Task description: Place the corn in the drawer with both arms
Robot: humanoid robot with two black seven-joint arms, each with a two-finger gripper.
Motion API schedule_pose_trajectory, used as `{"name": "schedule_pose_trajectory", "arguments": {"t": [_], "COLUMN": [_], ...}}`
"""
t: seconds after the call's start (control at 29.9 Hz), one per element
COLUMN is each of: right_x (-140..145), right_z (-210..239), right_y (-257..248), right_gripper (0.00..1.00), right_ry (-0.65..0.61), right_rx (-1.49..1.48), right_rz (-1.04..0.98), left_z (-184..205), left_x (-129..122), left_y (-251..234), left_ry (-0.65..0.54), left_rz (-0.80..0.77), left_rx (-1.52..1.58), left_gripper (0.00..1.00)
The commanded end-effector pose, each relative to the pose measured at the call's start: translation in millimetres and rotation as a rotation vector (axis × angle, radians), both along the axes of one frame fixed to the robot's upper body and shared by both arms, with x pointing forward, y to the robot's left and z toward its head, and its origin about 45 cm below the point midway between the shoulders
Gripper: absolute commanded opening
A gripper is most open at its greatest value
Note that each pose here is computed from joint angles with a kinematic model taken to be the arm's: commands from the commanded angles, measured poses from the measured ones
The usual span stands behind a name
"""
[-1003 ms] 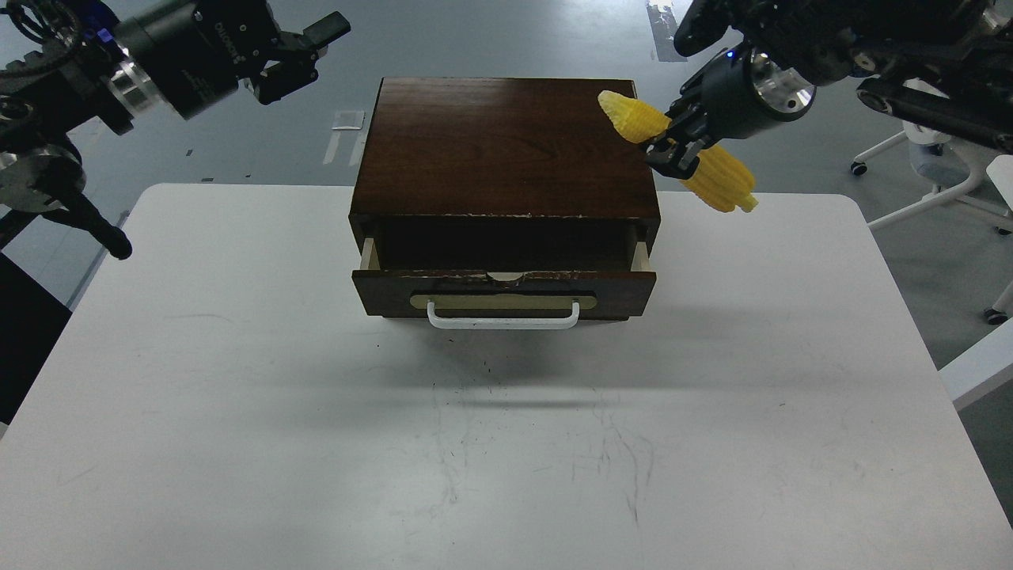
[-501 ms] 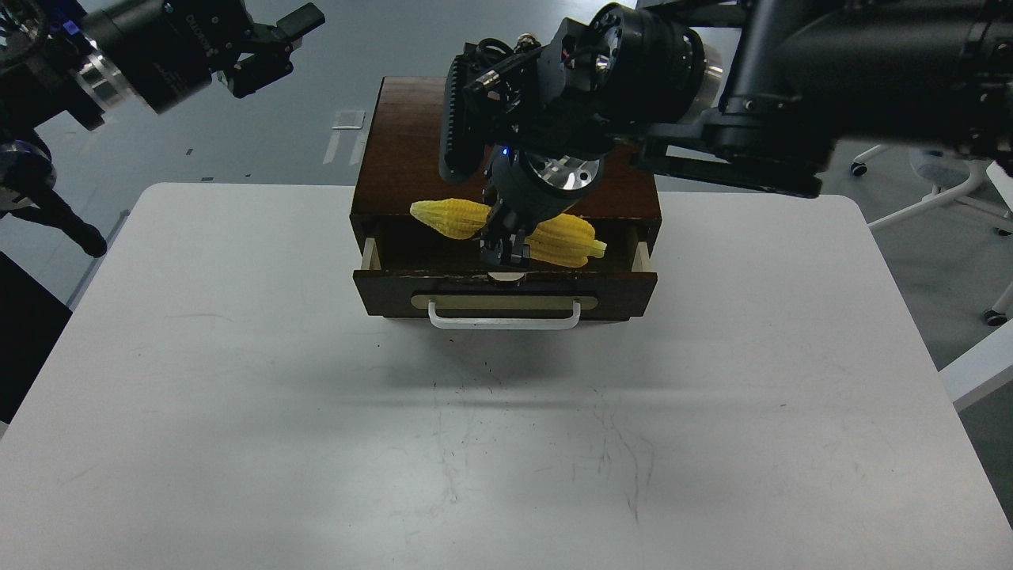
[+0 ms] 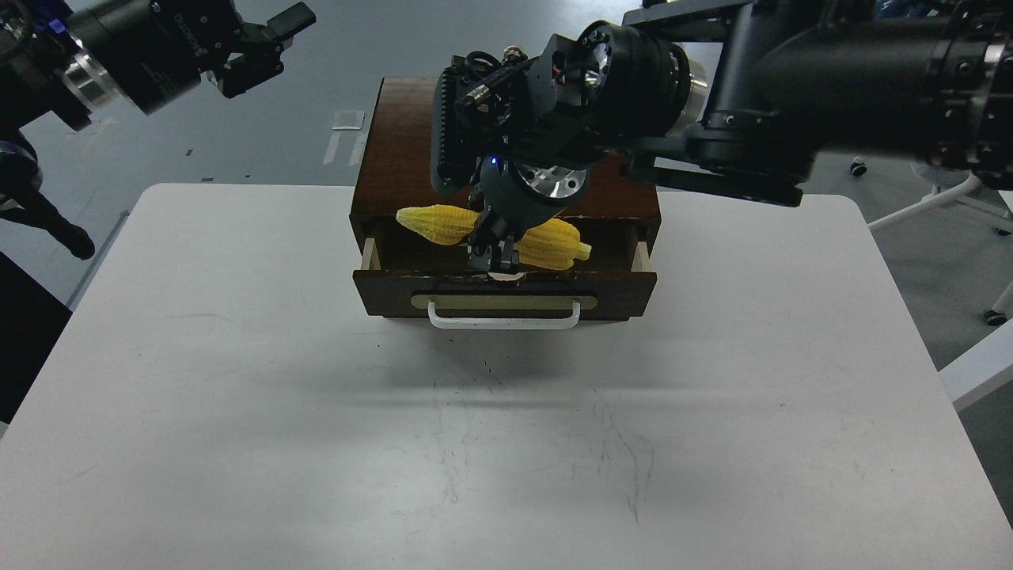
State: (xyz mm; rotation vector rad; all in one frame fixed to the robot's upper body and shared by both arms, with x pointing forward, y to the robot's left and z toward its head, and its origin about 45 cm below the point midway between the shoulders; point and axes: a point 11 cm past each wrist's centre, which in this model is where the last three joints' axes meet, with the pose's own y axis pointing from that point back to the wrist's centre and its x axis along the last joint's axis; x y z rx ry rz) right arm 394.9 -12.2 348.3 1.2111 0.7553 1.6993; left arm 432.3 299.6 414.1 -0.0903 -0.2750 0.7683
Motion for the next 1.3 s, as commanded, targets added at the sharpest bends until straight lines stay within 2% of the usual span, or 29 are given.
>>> {"name": "schedule_pose_trajectory", "arguments": {"t": [0.0,0.53,0.7,0.84,0.9,0.94,1.04,1.27], "right_x": [1.0,7.9,7.9,7.6,7.6,7.5,7.1,6.5], "right_z": [-0.2,-3.1,-3.9,-4.9,-4.9,-4.9,-6.6,-7.4], "right_y": [-1.2,-11.6,-12.0,-11.8,-11.8,-11.8,-11.8,-11.2], "right_gripper": [0.0,0.01,0.14,0.35,0.4,0.48,0.57,0.7], "right_ry": [-0.004,-0.022,-0.02,-0.016,-0.016,-0.015,-0.009,-0.004], "right_rx": [-0.006,-0.041,-0.04,-0.038,-0.038,-0.037,-0.034,-0.029], "right_rz": [-0.001,-0.02,-0.021,-0.022,-0.022,-0.022,-0.023,-0.024], "left_z": [0.5,-0.2,-0.2,-0.2,-0.2,-0.2,-0.2,0.0], "left_x": [0.1,0.0,0.0,0.0,0.0,0.0,0.0,-0.1], "left_y": [-0.1,0.1,0.1,0.1,0.1,0.1,0.1,0.7], "left_ry": [-0.001,0.0,0.0,0.0,0.0,0.0,0.0,0.0], "left_rz": [0.0,0.0,0.0,0.0,0.0,0.0,0.0,0.001], "left_rx": [0.0,0.0,0.0,0.0,0.0,0.0,0.0,0.001], "left_gripper": [0.99,0.99,0.99,0.99,0.99,0.99,0.99,0.99]}}
